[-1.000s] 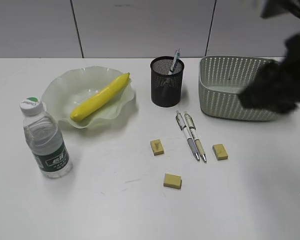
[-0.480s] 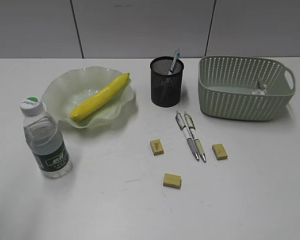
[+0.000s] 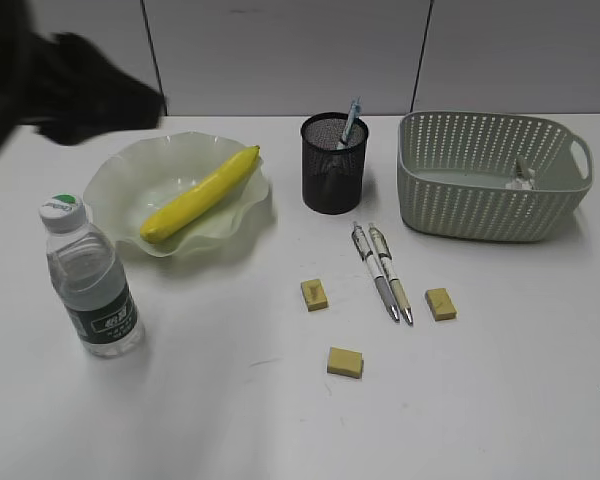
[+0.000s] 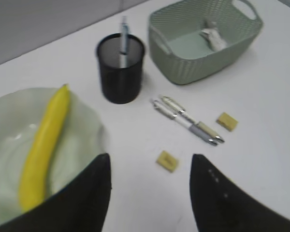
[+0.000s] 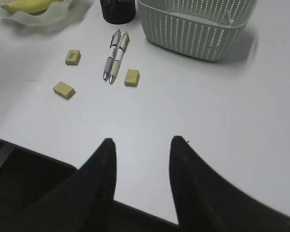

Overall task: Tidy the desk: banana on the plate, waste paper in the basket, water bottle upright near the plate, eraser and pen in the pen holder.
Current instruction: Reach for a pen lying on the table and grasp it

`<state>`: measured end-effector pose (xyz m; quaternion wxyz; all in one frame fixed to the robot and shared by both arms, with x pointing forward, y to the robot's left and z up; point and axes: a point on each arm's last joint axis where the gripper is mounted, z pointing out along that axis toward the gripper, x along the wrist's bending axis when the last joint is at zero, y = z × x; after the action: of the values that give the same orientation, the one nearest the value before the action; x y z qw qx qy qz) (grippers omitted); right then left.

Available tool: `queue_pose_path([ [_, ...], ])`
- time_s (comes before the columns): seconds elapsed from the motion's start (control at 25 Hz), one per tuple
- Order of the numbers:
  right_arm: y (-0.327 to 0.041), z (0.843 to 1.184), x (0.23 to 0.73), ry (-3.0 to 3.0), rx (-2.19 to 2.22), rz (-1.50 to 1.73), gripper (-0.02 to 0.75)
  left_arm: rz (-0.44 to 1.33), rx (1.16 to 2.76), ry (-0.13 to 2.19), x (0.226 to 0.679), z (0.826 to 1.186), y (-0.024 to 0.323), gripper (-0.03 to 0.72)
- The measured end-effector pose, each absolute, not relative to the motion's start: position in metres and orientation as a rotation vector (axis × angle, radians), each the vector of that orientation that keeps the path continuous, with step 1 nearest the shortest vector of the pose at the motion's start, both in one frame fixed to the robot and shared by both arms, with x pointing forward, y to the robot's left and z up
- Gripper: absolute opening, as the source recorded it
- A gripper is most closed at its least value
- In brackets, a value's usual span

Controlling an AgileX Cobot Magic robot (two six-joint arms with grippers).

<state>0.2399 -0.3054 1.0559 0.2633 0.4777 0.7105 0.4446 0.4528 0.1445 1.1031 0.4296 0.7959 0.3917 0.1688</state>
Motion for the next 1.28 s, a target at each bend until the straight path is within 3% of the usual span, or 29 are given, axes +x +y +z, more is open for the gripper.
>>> queue_pose_path([
  [0.16, -0.305, 1.057, 0.24, 1.914, 1.286, 1.21, 0.305, 0.307, 2.091, 0.961, 0.477, 1.072, 0.064, 0.394],
  [0.4, -0.305, 1.057, 0.24, 1.912, 1.284, 1.213, 0.302, 0.259, 2.192, 1.299, 0.537, 1.001, -0.018, 0.394],
  [0.64, -0.305, 1.057, 0.24, 1.911, 1.284, 1.213, 0.302, 0.298, 2.164, 1.617, 0.58, 0.954, -0.051, 0.394],
  [0.88, -0.305, 1.057, 0.24, 1.911, 1.284, 1.213, 0.301, 0.322, 2.006, 1.76, 0.601, 0.945, -0.069, 0.394],
  [1.28, -0.305, 1.057, 0.24, 1.911, 1.284, 1.214, 0.301, 0.342, 1.97, 1.874, 0.603, 0.902, -0.08, 0.388],
])
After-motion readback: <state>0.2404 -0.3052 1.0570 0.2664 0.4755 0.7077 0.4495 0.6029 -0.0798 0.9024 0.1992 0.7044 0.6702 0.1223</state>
